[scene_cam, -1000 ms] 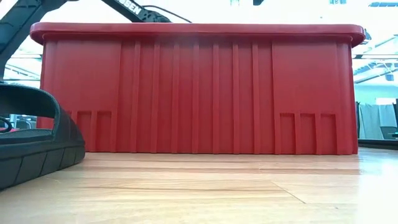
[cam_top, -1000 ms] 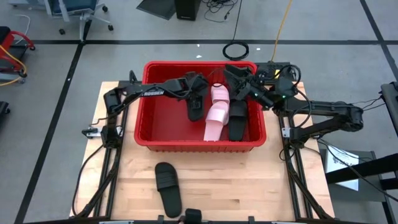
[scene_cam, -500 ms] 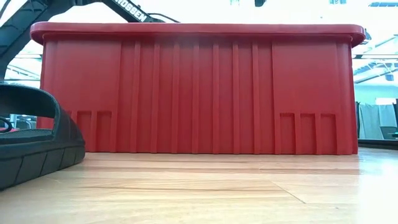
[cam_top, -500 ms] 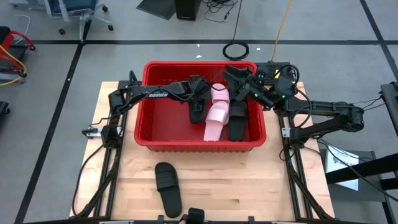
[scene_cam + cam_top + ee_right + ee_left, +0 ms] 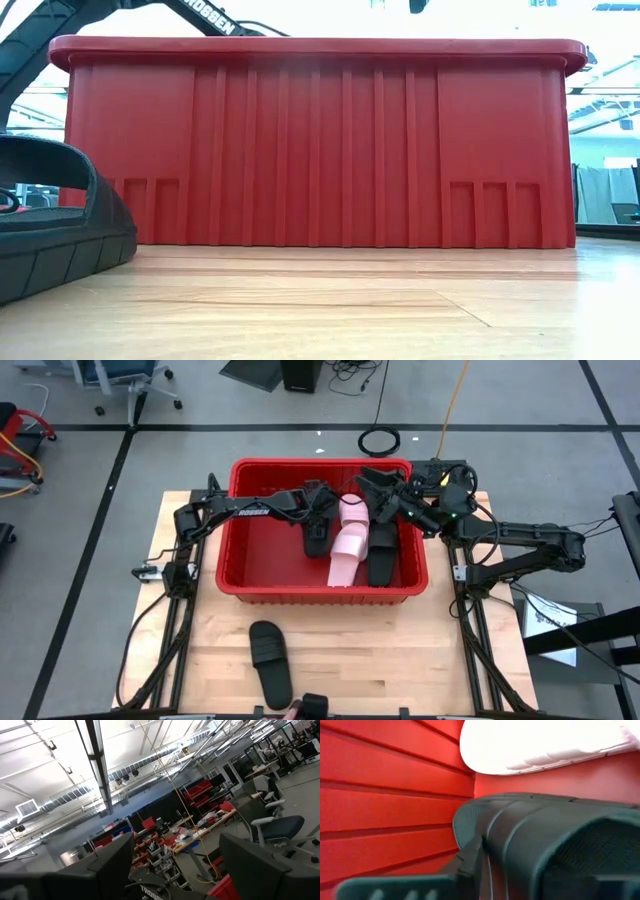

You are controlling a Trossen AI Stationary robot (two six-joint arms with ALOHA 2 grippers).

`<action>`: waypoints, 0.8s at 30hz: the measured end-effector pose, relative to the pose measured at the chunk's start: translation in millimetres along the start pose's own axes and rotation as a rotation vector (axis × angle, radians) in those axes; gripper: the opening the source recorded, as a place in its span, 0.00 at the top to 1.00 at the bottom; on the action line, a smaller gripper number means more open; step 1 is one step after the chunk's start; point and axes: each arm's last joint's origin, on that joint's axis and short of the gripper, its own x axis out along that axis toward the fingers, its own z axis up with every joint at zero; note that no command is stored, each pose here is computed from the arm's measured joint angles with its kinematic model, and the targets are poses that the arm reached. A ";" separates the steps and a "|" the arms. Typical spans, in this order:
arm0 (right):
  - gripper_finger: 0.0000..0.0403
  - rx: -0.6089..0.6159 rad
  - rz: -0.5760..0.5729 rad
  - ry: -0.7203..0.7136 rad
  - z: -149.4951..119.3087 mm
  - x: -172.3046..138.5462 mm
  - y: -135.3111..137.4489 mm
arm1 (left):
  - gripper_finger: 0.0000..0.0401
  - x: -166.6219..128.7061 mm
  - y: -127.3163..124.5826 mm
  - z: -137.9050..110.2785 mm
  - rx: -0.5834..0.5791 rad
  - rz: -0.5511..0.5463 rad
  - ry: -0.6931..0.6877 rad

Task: Pick and place slides into bin
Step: Put the black slide into the red container

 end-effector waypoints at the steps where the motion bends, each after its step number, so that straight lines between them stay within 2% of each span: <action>1: 0.30 0.000 0.000 0.000 0.0 0.0 0.0 | 0.73 0.0 -0.3 0.1 0.000 -0.003 -0.002; 8: 0.30 0.000 0.000 0.000 0.0 0.0 0.0 | 0.50 -2.3 -5.2 2.0 0.005 -0.011 0.003; 12: 0.30 0.000 0.000 0.000 0.0 0.0 0.0 | 0.42 -5.6 -11.6 4.5 0.003 -0.012 0.012; 18: 0.30 -0.003 -0.003 0.005 -0.5 0.0 -0.3 | 0.36 -13.2 -18.0 7.9 0.016 0.002 0.026; 24: 0.30 -0.005 -0.007 0.014 -1.5 0.0 -0.7 | 0.37 -21.7 -19.6 10.9 0.025 0.020 0.024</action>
